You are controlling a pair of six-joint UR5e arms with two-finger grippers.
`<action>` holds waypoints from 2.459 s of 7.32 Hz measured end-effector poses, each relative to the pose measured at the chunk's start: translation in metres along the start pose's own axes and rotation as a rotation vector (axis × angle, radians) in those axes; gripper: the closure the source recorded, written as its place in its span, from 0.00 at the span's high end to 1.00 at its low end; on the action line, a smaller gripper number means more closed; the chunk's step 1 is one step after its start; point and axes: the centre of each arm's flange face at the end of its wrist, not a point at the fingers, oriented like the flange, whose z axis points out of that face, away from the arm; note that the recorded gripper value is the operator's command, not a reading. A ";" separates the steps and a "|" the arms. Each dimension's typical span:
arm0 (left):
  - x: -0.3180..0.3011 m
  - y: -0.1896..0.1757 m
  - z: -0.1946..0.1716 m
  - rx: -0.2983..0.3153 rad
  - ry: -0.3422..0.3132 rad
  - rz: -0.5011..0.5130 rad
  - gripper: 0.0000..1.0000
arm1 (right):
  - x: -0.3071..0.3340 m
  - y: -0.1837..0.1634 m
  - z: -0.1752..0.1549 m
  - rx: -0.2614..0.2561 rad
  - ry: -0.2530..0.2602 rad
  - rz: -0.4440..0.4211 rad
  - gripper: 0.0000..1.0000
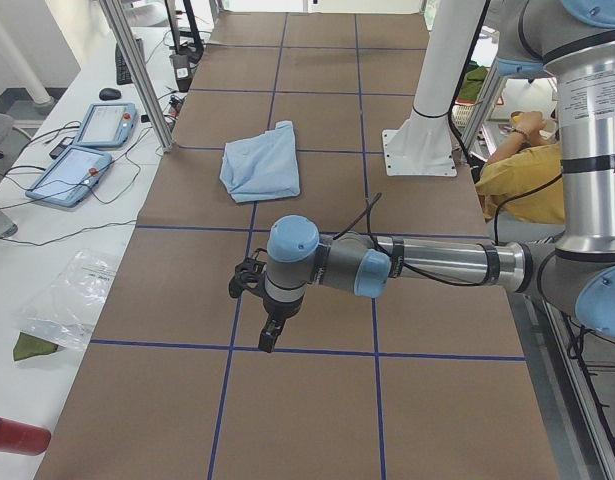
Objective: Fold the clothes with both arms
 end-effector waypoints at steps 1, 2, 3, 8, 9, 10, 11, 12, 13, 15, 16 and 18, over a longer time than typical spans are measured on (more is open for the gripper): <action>-0.006 0.007 -0.002 -0.006 0.001 -0.026 1.00 | 0.006 0.004 0.006 -0.004 -0.001 0.007 1.00; -0.009 0.013 -0.002 -0.013 0.010 -0.071 1.00 | 0.006 0.007 0.006 -0.001 -0.003 0.007 1.00; -0.008 0.021 -0.001 -0.023 0.047 -0.151 1.00 | 0.006 0.010 0.007 -0.003 -0.006 0.009 1.00; 0.022 0.024 -0.024 0.016 0.168 -0.233 1.00 | 0.006 0.012 0.007 -0.004 -0.012 0.010 1.00; 0.024 0.022 -0.027 0.025 0.167 -0.225 1.00 | 0.006 0.012 0.007 -0.004 -0.013 0.010 1.00; 0.025 0.021 -0.027 0.029 0.165 -0.222 1.00 | 0.006 0.012 0.008 -0.005 -0.017 0.011 1.00; 0.025 0.021 -0.028 0.031 0.165 -0.219 1.00 | 0.007 0.012 0.009 -0.007 -0.021 0.013 1.00; 0.026 0.020 -0.029 0.034 0.164 -0.218 1.00 | 0.007 0.012 0.009 -0.007 -0.020 0.011 1.00; 0.026 0.020 -0.030 0.036 0.164 -0.215 1.00 | 0.006 0.012 0.008 -0.005 -0.016 0.005 1.00; 0.030 0.019 -0.035 0.045 0.163 -0.209 1.00 | 0.005 0.012 0.005 0.000 -0.012 -0.005 1.00; 0.031 0.019 -0.036 0.048 0.163 -0.208 1.00 | 0.004 0.012 0.005 0.002 -0.012 -0.007 1.00; 0.030 0.019 -0.036 0.046 0.163 -0.210 1.00 | 0.003 0.011 0.003 0.004 -0.013 -0.009 1.00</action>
